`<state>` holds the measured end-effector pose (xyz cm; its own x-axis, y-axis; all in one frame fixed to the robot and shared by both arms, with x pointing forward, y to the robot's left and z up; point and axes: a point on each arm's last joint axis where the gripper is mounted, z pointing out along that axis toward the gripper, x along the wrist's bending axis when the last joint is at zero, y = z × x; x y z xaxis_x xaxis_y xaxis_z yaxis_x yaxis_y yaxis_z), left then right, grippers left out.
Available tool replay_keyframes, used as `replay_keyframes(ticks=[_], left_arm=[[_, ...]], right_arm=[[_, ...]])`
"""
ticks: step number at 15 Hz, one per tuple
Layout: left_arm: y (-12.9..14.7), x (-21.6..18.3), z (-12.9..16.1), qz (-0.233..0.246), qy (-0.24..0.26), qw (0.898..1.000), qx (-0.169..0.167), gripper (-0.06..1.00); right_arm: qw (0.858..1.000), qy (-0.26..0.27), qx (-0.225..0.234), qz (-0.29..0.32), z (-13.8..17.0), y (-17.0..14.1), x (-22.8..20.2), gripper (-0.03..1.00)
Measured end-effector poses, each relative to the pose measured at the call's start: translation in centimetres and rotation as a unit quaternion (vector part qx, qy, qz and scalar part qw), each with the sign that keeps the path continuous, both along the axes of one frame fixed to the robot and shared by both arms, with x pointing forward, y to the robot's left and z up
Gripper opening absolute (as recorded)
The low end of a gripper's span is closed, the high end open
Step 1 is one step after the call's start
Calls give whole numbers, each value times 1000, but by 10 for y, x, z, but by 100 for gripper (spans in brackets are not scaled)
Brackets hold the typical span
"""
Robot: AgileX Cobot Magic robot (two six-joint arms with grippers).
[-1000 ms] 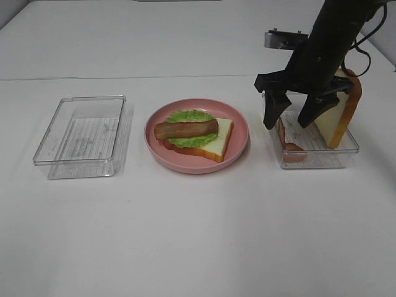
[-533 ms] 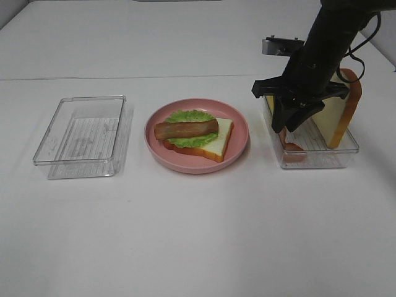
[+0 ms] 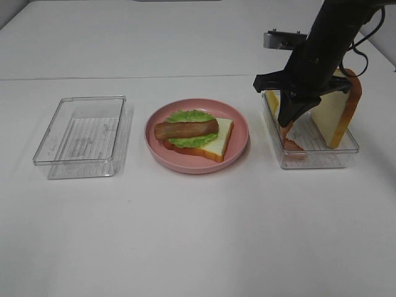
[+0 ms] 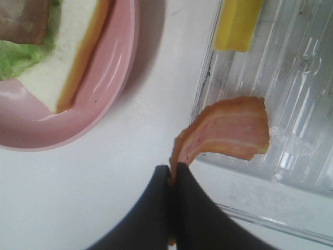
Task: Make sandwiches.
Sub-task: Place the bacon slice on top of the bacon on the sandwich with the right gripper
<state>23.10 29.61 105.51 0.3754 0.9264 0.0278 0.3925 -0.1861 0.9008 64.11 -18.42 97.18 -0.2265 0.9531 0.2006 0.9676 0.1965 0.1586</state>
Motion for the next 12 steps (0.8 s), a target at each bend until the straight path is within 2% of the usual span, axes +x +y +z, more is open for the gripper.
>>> replay_keyframes(ticks=[2,3,6,9,12], left_arm=[[0,0,0,0,0,1000,0,86],[0,0,0,0,0,1000,0,86],[0,0,0,0,0,1000,0,86],[0,0,0,0,0,1000,0,86],[0,0,0,0,0,1000,0,86]], right_arm=[[1000,-14,4,2,18,-1,-5,0],[999,-35,10,5,46,-3,-14,0],[996,-76,50,8,89,-2,-31,0],[984,-97,146,26,112,12,-39,0],[959,-106,261,42,114,31,-33,0]])
